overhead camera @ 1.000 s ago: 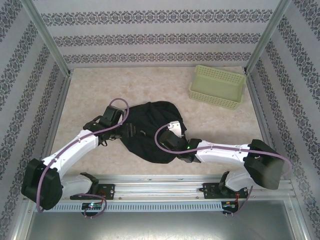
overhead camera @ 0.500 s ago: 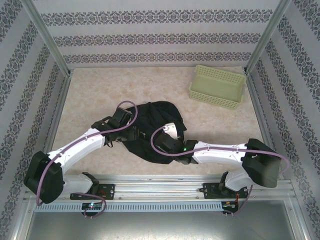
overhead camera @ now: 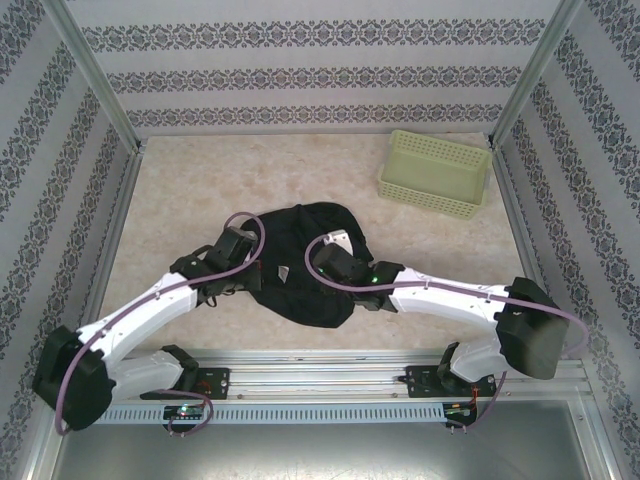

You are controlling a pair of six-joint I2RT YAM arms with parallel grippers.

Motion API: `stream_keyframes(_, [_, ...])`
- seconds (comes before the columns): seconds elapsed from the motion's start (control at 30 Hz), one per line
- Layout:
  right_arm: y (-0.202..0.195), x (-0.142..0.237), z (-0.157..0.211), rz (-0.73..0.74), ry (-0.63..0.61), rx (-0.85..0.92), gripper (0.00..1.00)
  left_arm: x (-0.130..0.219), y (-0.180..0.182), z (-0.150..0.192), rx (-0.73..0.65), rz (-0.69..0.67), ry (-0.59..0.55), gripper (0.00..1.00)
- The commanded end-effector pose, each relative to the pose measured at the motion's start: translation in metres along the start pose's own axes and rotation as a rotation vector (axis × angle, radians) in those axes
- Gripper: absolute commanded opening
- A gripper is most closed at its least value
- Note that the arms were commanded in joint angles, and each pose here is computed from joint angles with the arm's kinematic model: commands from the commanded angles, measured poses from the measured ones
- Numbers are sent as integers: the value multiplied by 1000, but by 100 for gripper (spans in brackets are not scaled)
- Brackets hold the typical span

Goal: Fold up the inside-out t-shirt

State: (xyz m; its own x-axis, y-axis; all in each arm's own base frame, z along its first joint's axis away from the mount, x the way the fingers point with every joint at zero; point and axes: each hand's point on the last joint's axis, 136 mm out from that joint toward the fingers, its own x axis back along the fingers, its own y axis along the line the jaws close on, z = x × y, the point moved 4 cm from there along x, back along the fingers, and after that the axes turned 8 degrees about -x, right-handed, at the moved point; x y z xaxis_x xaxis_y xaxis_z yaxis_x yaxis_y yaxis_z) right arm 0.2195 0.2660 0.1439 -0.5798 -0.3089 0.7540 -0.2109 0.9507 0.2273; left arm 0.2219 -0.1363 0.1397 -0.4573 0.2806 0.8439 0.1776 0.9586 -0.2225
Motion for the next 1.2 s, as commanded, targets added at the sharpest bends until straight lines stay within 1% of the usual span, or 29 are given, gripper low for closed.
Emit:
stream_keyframes(0.0, [10,-8,5,-9,91,41,42,13,6,12,-34,-16,-14,0])
stream_keyframes(0.13, [18,-22,11,8,148,59,43,23,6,16,-37,8,-58,0])
stream_keyframes(0.27, [17,-36,18,67,209,78,45,28,5,15,-39,20,-79,0])
stream_keyframes(0.37, [15,-45,26,98,244,85,45,35,11,12,-33,-12,-115,0])
stream_keyframes(0.43, [11,-48,30,120,256,78,47,46,16,7,-23,-48,-162,0])
stream_keyframes(0.53, [6,-50,32,143,258,59,53,66,22,-2,-2,-78,-256,0])
stream_keyframes(0.63, [5,-54,31,137,257,36,60,81,25,-8,25,-78,-342,0])
stream_keyframes(0.77, [9,-56,24,123,237,13,68,95,25,-13,47,-59,-412,0])
stream_keyframes(0.93, [-5,-59,9,273,192,25,73,105,25,-16,55,-47,-459,0])
stream_keyframes(0.97, [-2,-60,6,266,186,37,73,105,23,-17,51,-40,-464,0])
stream_keyframes(1.0, [7,-60,3,212,187,46,74,103,21,-18,44,-27,-461,0])
stream_keyframes(1.07, [32,-57,1,45,181,54,76,97,20,-19,41,-35,-432,0])
stream_keyframes(1.13, [51,-47,-2,-128,169,22,77,91,21,-20,38,-60,-396,0])
stream_keyframes(1.17, [55,-43,-3,-169,160,4,76,89,20,-20,35,-66,-383,0])
